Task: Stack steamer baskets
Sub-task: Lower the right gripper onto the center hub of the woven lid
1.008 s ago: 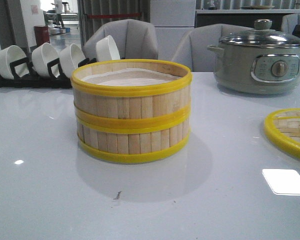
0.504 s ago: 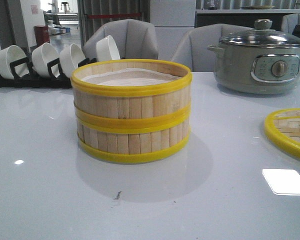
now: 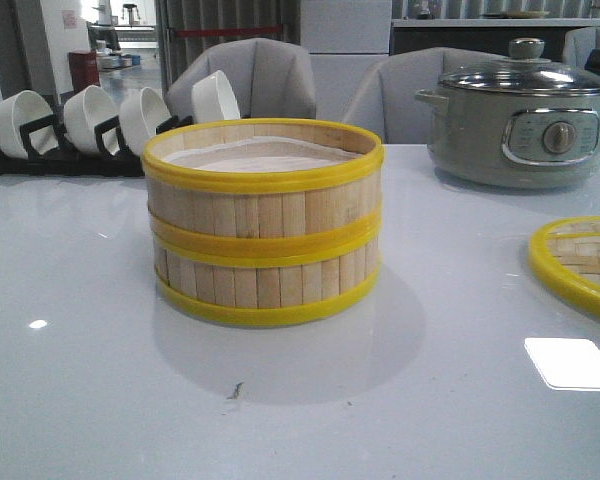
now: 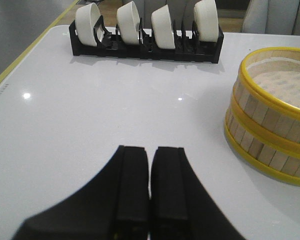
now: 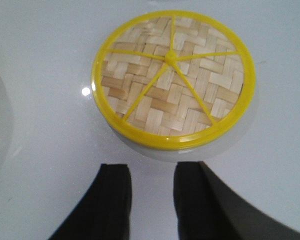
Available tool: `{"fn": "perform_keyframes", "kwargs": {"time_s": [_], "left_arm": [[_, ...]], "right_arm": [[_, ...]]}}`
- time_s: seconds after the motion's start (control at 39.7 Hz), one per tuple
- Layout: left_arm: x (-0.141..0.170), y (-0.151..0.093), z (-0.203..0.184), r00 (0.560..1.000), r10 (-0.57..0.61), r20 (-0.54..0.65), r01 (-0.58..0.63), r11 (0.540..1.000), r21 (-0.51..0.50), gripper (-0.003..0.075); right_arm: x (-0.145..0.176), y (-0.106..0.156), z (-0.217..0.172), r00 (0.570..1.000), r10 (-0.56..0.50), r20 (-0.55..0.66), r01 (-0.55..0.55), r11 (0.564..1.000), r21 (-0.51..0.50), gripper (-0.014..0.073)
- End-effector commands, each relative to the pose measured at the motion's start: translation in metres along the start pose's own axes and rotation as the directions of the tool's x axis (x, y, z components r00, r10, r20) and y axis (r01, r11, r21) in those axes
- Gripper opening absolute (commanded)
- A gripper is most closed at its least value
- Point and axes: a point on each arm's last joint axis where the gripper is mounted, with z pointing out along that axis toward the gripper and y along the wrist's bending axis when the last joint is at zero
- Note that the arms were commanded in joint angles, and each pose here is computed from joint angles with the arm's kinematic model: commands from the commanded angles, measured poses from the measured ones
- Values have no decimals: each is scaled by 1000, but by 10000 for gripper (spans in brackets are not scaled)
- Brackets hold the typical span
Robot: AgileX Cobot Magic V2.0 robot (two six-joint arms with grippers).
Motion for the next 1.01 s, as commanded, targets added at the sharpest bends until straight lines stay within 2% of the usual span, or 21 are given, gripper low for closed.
{"fn": "perform_keyframes", "kwargs": {"time_s": [0.0, 0.53, 0.71, 0.98], "left_arm": [[-16, -2, -3, 995, -7, 99, 5, 1000, 17, 95], [-16, -2, -3, 995, -7, 99, 5, 1000, 17, 95], [-16, -2, -3, 995, -7, 99, 5, 1000, 17, 95], [-16, -2, -3, 995, -7, 99, 5, 1000, 17, 95]], "right_arm": [[-24, 4, 10, 998, -15, 64, 15, 1000, -5, 339], [-111, 13, 115, 991, -99, -85, 105, 992, 67, 339], [-121, 8, 144, 988, -82, -131, 94, 992, 87, 339], [-114, -6, 173, 979, -54, -195, 78, 991, 113, 339]]}}
